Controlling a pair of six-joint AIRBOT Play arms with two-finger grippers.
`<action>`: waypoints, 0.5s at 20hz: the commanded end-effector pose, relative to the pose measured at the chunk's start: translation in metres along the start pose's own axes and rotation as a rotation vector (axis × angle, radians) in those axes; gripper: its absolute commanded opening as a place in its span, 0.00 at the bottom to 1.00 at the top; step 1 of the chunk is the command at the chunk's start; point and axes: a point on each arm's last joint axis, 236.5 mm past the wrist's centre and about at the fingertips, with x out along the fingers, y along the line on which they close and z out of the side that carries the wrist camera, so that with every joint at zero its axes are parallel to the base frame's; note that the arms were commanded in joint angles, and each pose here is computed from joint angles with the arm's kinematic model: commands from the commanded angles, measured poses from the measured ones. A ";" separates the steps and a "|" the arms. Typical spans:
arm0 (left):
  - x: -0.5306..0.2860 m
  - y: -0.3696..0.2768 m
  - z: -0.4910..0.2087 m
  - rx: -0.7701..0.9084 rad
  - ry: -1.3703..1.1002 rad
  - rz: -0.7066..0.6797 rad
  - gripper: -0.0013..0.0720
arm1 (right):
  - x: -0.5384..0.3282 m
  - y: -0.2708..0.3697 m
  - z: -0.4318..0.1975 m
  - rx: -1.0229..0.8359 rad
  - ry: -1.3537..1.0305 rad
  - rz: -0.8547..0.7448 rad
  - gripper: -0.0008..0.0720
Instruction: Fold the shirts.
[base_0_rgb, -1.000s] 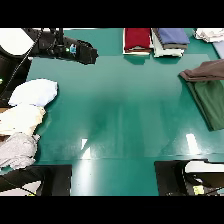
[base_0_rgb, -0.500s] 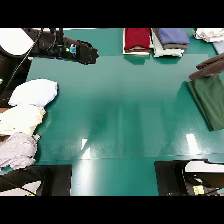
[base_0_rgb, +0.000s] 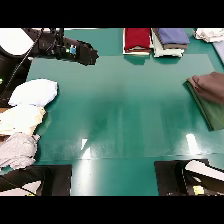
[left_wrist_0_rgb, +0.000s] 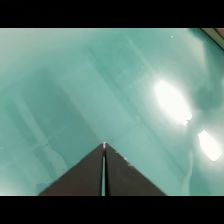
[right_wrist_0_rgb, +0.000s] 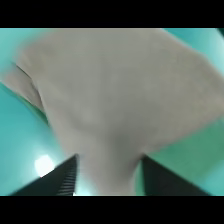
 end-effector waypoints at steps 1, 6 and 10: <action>0.000 0.000 -0.001 0.006 0.005 0.000 0.05 | 0.007 -0.042 -0.053 0.090 0.100 -0.067 0.75; 0.000 0.000 -0.004 0.005 0.017 -0.002 0.05 | -0.017 -0.012 -0.033 0.098 -0.011 0.021 0.75; 0.000 0.000 -0.004 0.005 0.016 -0.001 0.05 | -0.044 0.126 -0.021 -0.065 -0.082 0.332 0.75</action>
